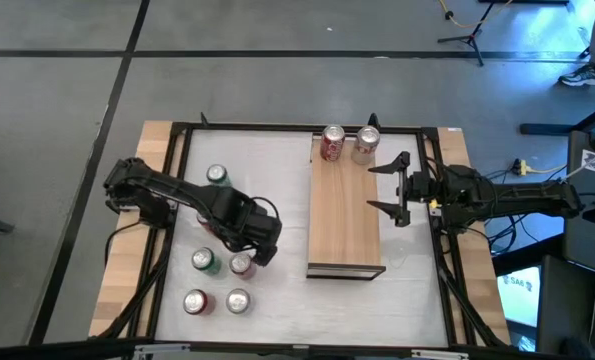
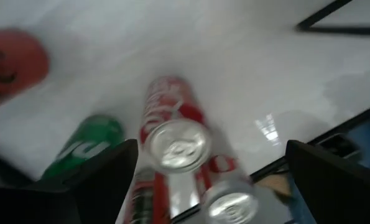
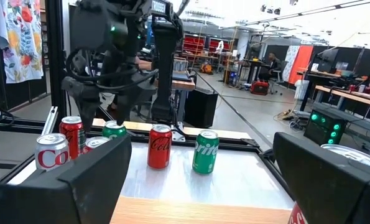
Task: Place canned beverage on shelf
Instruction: Put the red white soda can on the shelf aligned with the other red white soda can
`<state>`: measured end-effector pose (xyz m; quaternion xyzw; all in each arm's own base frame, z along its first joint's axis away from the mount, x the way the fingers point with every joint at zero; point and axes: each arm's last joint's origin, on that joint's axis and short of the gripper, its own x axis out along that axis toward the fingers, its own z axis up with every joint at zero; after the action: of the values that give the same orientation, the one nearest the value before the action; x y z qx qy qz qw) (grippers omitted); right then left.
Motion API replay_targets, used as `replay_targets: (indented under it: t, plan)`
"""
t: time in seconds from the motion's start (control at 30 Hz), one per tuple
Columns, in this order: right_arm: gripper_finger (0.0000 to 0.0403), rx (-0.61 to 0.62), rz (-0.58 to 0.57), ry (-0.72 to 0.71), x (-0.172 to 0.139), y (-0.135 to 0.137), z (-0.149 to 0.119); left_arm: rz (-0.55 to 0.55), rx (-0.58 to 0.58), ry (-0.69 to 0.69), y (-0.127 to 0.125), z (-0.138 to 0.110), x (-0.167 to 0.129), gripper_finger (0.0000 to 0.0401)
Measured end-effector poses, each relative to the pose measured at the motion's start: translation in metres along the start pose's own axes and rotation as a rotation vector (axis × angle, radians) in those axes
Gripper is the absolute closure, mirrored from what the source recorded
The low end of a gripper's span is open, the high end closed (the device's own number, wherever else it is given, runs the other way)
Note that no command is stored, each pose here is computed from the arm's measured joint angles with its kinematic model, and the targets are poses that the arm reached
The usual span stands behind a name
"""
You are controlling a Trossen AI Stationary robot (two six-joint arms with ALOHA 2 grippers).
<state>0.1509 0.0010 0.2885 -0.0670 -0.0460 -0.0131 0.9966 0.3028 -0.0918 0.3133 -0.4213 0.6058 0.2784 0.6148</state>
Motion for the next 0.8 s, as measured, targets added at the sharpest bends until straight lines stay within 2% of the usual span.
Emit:
replay_targets:
  t: [0.17, 0.43, 0.57, 0.8]
  plan:
    - [0.0017, 0.0, 0.006, 0.0, 0.0, 0.0, 0.0, 0.052, -0.019, -0.016, 0.002, -0.009, 0.001, 0.0005]
    - [0.0017, 0.0, 0.126, -0.016, 0.0, 0.004, 0.0, 0.068, -0.052, -0.086, 0.0, -0.025, 0.008, 0.0005]
    - [0.0017, 0.0, 0.133, -0.017, 0.0, 0.004, 0.0, 0.097, -0.064, -0.084, 0.002, -0.033, 0.019, 0.0005]
    - [0.0017, 0.0, 0.134, -0.018, 0.0, 0.004, 0.0, 0.054, -0.048, -0.085, -0.001, -0.037, 0.04, 0.0005]
